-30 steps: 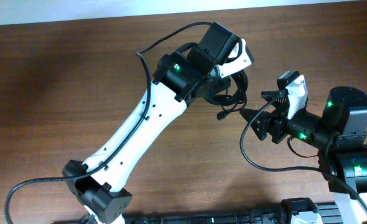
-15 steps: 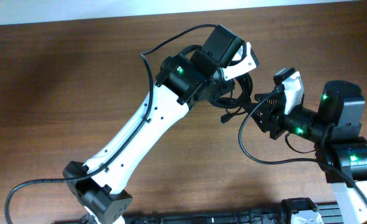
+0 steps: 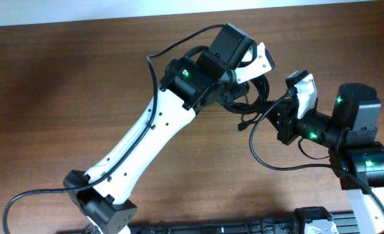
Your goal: Untangle cables
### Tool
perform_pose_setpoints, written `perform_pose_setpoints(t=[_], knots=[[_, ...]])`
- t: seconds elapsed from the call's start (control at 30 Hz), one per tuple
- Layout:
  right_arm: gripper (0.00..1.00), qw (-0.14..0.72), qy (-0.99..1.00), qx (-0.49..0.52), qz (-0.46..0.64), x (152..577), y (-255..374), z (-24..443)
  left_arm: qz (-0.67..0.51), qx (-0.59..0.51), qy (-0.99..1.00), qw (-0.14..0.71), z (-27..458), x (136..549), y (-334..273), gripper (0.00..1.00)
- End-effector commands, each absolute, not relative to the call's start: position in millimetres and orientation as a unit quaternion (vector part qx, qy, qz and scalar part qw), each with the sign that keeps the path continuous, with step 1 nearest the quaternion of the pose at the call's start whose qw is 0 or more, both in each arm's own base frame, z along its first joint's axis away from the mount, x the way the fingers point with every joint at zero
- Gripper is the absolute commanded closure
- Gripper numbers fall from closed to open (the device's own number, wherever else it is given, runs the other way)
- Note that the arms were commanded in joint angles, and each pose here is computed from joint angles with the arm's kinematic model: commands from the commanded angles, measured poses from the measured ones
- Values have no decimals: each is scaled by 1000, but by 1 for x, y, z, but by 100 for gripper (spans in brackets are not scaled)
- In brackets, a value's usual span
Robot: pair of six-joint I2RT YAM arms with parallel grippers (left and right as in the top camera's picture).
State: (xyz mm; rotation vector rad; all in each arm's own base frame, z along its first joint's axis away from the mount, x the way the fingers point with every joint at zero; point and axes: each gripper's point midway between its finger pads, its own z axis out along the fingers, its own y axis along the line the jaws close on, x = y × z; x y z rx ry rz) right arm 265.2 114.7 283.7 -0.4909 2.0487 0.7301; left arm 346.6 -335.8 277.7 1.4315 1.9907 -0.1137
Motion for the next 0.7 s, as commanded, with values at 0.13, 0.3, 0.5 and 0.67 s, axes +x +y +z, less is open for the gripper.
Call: perform_pose_setpoints(t=[0.13,0.3,0.5,0.67], knots=[[96,443,818,-207,303,263,119,291,-66,490,780,383,312,347,-336,100],[96,446,806,-220,321,259,125,297,-52,414,819,394,315,363,-322,100],[96,447,792,-234,344,254,132,303,-53,362,843,394,315,380,-301,100],[96,449,791,-235,343,255,132,304,-51,356,846,395,315,384,-296,100]])
